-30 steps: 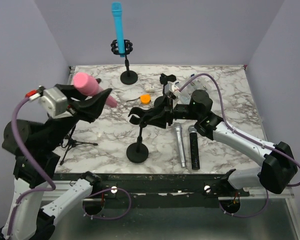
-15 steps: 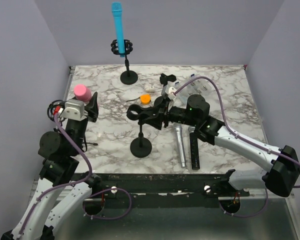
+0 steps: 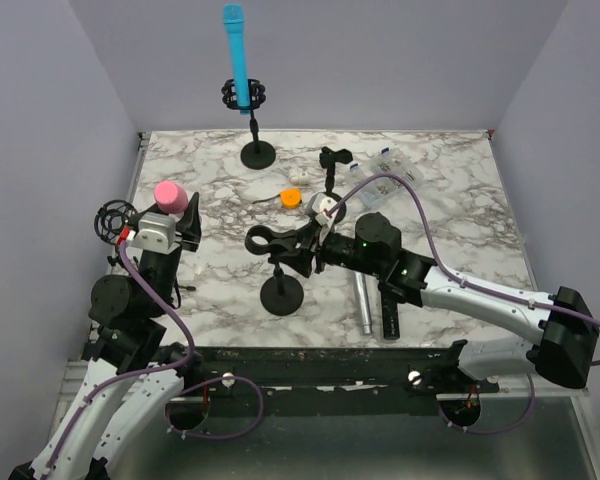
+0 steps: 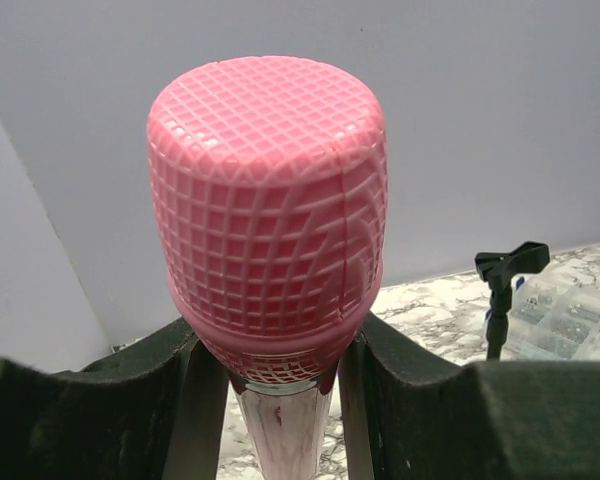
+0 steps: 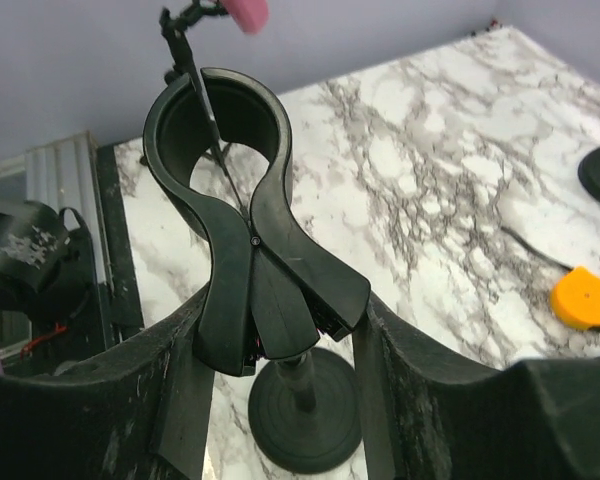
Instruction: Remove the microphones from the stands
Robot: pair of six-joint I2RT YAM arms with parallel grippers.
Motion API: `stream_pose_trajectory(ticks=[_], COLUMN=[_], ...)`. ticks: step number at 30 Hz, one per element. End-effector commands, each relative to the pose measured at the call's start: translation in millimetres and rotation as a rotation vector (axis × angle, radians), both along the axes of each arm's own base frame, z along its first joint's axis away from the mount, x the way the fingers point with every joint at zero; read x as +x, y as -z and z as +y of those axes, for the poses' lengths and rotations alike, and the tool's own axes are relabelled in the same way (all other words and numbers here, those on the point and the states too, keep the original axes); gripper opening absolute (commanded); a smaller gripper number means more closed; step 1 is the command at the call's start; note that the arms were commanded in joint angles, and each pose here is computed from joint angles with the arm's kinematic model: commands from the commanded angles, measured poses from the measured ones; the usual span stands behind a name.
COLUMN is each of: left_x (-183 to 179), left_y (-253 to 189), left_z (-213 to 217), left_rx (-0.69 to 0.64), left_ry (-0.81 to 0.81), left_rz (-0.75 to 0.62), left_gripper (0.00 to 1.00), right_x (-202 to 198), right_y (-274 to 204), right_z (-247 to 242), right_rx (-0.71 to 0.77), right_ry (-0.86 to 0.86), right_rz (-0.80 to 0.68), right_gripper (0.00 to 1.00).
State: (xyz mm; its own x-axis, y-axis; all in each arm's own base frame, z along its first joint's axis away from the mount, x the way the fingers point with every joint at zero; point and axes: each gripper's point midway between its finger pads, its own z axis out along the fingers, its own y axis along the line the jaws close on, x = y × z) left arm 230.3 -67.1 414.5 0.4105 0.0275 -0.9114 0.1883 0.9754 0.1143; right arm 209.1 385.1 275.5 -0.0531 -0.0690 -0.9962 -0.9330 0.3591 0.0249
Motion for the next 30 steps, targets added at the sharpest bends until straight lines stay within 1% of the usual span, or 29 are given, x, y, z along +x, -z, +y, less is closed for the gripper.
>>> stream_pose_trajectory(ticks=[1, 6, 11, 14, 19, 20, 22, 26, 30], left_x=[-8.1, -8.6, -6.5, -5.4, -3.6, -3.9, -4.0, -3.4, -4.0], left_y=[-13.6, -12.4, -9.6, -8.0, -6.5, -6.7, -7.0, -5.8, -5.5], left_z=[-1.9, -3.3, -5.0, -5.6, -6.6, -7.1, -6.8, -6.2, -7.9], left_rx=[-0.014, -0.013, -0.009, -0.004, -0.003, -0.003, -0.007, -0.007, -0.002], left_ry=[0.030, 0.039, 0.042, 0.041, 0.042, 0.045, 0.045, 0.041, 0.050], left_rz=[-0.060, -0.060, -0.051, -0.048, -0.042, -0.043, -0.043, -0.040, -0.041], left_gripper=[0.00, 0.00, 0.00, 0.00, 0.00, 0.00, 0.00, 0.00, 0.00], right_x=[-16.6, -13.7, -15.6, -17.0, -20.2, -19.5, -17.5, -14.0, -11.7], right_y=[110.5, 134.6, 155.1, 170.3, 155.1, 151.3, 143.4, 124.9, 110.6], right_z=[-18.2, -23.8, -19.3, -20.8, -21.9, -22.0, -21.3, -18.4, -13.4], right_rx=[-0.270, -0.319, -0.331, -0.372, -0.312, -0.307, -0.297, -0.244, -0.193], right_ry=[0.036, 0.074, 0.070, 0.076, 0.085, 0.090, 0.103, 0.127, 0.141], right_rz=[0.179, 0.195, 0.219, 0.226, 0.224, 0.224, 0.229, 0.234, 0.254], right_gripper=[0.01, 0.01, 0.01, 0.01, 0.01, 0.03, 0.17, 0.52, 0.74])
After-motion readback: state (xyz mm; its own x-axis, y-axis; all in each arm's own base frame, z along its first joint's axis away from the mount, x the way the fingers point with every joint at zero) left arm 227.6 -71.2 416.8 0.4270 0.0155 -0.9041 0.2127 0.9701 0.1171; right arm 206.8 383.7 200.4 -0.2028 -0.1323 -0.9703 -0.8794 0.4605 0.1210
